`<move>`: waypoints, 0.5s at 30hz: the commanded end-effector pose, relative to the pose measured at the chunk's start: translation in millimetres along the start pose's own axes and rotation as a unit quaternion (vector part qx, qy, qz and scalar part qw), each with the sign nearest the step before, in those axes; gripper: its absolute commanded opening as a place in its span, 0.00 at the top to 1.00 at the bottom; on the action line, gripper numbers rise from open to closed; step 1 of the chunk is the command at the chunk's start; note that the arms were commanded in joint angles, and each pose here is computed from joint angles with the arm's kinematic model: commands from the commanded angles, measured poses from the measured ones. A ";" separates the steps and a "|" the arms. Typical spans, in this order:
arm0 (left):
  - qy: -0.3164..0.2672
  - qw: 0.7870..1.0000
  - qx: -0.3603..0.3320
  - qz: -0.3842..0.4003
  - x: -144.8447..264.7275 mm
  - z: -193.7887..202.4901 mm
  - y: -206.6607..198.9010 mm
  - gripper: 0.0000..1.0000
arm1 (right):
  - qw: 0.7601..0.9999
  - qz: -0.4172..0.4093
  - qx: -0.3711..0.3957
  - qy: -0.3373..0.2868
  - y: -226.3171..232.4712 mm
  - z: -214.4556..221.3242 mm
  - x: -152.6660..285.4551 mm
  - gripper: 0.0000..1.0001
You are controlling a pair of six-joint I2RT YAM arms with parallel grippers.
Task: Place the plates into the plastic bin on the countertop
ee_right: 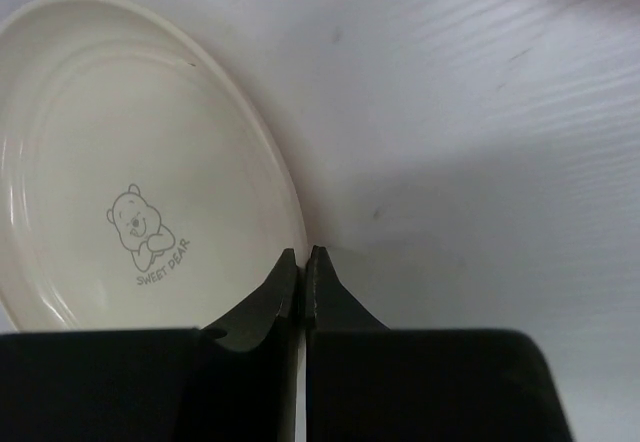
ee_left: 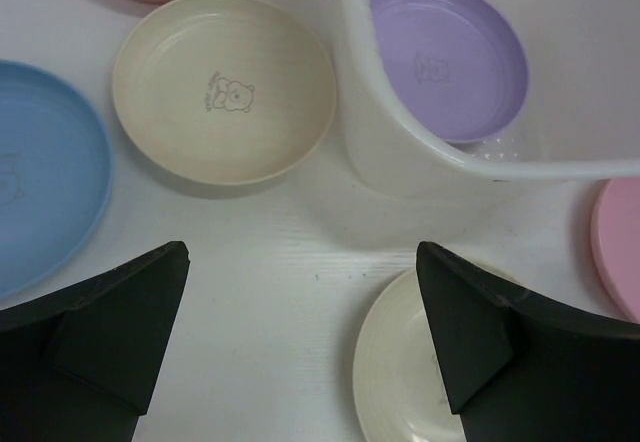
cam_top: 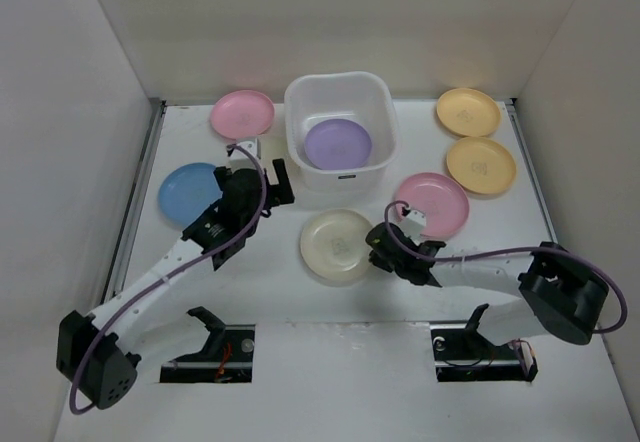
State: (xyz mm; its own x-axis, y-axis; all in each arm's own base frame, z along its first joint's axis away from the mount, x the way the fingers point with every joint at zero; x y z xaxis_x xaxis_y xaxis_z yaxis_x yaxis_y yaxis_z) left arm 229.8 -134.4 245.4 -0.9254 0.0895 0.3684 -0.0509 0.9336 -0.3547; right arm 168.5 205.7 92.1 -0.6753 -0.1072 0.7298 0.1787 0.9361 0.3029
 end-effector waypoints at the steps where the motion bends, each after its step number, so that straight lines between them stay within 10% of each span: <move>1: -0.044 0.998 0.024 -0.031 21.8 -13.0 22.1 0.00 | 0.995 -0.034 0.081 0.056 8.6 24.6 21.0 1.00; 6: -0.074 0.993 0.033 -0.091 41.1 -13.6 59.8 0.00 | 0.983 -0.078 0.158 0.042 40.0 24.7 70.5 1.00; 15: -0.039 0.992 0.069 -0.101 49.7 28.5 77.3 0.00 | 0.969 -0.056 0.182 -0.158 75.1 -119.0 123.6 1.00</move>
State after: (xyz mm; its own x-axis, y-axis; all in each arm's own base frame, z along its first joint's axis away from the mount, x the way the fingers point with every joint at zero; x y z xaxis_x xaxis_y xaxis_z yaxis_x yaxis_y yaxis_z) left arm 175.6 -68.1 223.6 -0.9317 -0.1109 0.3458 -0.2491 0.8882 -0.3862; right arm 153.2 250.8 231.8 -0.7616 -0.2760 0.5863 -0.2046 0.9609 0.1866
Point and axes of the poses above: each gripper's point midway between its finger pads, its own x axis back along the fingers, its own y axis along the line the jaws close on, z = x × y, the point moved 9 cm from there along x, back along the fingers, and after that the axes turned 10 degrees about x, right-handed, at the moved point
